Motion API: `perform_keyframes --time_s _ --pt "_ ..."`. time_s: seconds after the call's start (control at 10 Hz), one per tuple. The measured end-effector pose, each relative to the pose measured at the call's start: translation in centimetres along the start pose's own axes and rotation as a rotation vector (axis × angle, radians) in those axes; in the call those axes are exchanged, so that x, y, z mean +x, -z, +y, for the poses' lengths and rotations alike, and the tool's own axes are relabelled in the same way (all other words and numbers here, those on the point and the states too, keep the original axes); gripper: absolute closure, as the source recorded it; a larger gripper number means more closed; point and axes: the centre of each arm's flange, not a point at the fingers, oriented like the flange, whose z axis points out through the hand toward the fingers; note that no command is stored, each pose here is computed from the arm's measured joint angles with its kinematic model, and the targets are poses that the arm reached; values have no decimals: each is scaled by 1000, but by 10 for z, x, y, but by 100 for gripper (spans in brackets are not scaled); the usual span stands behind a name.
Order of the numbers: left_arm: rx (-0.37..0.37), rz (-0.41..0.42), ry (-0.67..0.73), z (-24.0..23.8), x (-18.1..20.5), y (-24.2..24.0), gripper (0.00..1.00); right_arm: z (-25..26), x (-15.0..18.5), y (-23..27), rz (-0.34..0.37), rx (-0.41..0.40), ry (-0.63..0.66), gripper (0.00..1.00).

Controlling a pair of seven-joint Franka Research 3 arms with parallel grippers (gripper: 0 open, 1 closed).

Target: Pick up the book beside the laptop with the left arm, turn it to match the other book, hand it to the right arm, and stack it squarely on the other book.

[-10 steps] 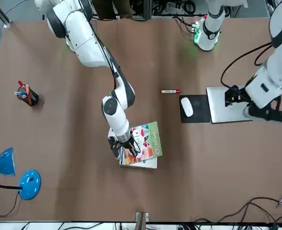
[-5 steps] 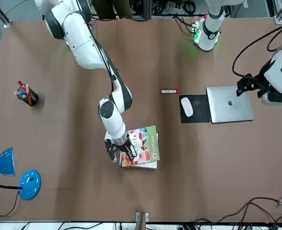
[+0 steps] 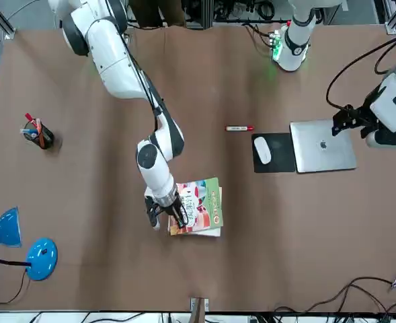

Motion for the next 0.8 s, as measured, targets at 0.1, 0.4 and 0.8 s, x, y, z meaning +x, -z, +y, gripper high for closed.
perform_keyframes --time_s 0.1,0.4,0.8 --pt "0 3 2 -1 0 1 1 0 2 0 1 0 -12 99" --pt "0 2 6 -5 1 1 0 -4 -6 3 -8 -12 -30 100" --pt "-1 18 2 -2 2 7 0 -14 -76 23 -57 -26 -84 100"
